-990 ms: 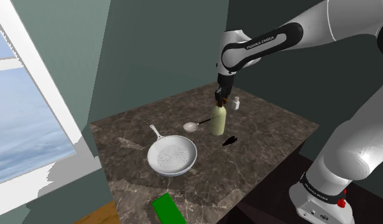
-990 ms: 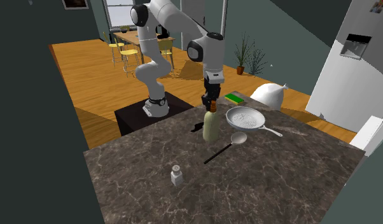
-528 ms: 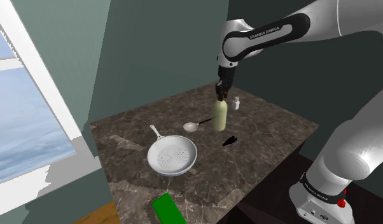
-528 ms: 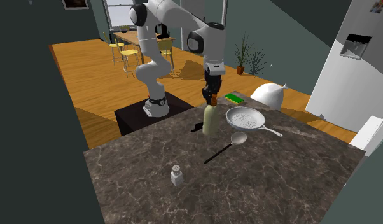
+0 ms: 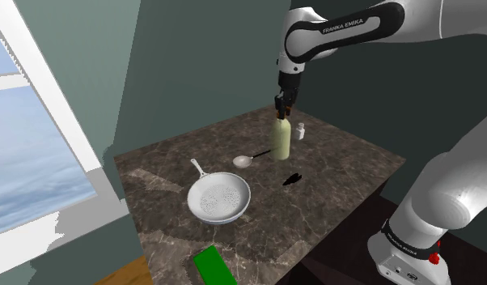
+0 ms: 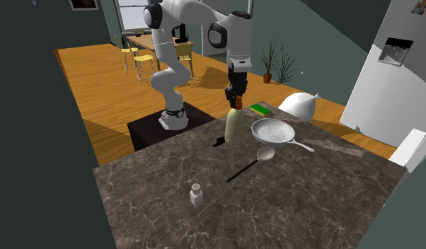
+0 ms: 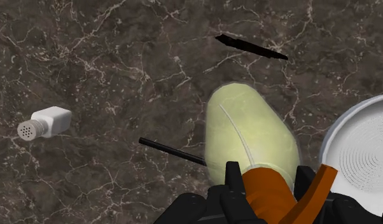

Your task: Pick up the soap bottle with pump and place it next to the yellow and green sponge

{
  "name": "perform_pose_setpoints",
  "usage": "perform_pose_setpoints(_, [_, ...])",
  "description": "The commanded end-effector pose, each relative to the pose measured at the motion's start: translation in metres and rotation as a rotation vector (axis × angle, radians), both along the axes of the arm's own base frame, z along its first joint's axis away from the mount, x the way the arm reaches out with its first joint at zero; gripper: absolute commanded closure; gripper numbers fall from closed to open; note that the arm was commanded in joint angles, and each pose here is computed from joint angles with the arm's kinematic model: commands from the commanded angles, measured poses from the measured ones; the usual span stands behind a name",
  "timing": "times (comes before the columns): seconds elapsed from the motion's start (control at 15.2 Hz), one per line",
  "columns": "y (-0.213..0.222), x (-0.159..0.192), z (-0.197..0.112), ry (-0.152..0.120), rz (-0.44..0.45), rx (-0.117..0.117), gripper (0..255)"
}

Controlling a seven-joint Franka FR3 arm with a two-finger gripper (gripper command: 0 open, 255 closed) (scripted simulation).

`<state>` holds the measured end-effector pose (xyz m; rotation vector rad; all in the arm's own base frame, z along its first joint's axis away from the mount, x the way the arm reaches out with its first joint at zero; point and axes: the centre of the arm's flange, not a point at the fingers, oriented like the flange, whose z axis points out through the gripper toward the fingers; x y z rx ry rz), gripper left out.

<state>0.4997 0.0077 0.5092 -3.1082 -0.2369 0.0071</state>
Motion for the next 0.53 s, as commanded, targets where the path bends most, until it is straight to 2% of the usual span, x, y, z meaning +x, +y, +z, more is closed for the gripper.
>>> perform_pose_setpoints(0.0, [-0.002,0.001,0.011,0.000,0.000,0.000,255])
perform_pose_setpoints(0.46, [-0.002,0.001,0.048,0.000,0.000,0.000,255])
